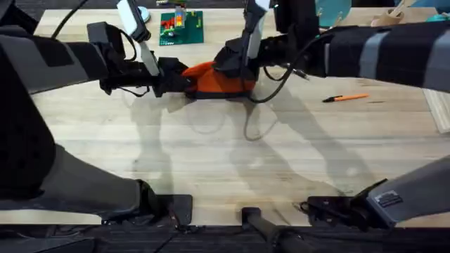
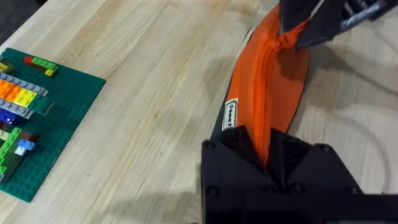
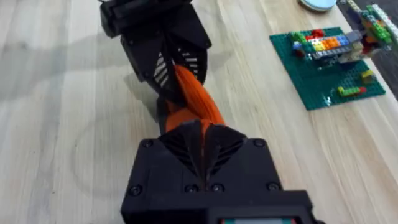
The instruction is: Unzip the bag, pick up the pens from the table one at a time and place them inside, then zip the bag closed.
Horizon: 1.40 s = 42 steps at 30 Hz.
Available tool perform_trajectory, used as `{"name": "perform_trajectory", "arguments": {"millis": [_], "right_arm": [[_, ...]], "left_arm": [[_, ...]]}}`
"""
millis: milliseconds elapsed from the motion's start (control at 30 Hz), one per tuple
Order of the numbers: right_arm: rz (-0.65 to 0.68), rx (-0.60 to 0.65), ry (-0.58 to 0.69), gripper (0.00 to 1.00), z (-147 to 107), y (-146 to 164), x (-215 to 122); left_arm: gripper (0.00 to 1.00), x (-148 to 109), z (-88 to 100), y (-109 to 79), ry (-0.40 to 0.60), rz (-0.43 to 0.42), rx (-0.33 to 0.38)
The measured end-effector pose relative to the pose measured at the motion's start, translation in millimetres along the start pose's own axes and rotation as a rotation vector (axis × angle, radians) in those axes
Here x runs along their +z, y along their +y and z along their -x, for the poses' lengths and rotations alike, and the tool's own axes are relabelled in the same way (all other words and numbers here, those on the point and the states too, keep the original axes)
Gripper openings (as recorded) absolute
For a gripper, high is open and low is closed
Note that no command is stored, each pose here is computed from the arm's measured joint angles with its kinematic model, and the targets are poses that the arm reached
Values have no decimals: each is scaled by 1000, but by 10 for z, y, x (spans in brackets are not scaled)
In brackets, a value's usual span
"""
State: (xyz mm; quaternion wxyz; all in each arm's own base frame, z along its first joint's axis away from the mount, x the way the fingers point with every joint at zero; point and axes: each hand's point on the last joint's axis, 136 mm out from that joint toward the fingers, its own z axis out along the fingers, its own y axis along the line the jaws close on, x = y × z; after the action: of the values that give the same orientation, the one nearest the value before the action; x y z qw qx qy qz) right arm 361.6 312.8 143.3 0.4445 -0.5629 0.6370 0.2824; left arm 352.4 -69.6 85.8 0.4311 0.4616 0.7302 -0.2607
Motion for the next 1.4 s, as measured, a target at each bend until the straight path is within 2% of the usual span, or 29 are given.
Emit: {"name": "perform_trajectory", "arguments": {"millis": [300,600,833,1100,1200,1333,1400], "right_arm": [[18,13,-21,30,54,92,148],[11,-27,-45,30,161,144,244],[34,-54,-81,30,217,273,449],[37,-10,-86,33,224,281,467],[40,31,-89,120,221,263,451],[44,96,-95,133,213,222,416],[45,124,-101,191,215,199,398]], "left_arm": [[42,-1,1,-1,-1,0,-1],[42,-1,2,-5,-2,-2,-2],[42,-1,2,-6,-2,-2,-3],[42,-1,1,-7,-2,-3,-3],[42,-1,1,-5,-2,-2,-2],[42,-1,1,-5,-1,-2,-2],[42,-1,1,-4,-1,-2,-2]]}}
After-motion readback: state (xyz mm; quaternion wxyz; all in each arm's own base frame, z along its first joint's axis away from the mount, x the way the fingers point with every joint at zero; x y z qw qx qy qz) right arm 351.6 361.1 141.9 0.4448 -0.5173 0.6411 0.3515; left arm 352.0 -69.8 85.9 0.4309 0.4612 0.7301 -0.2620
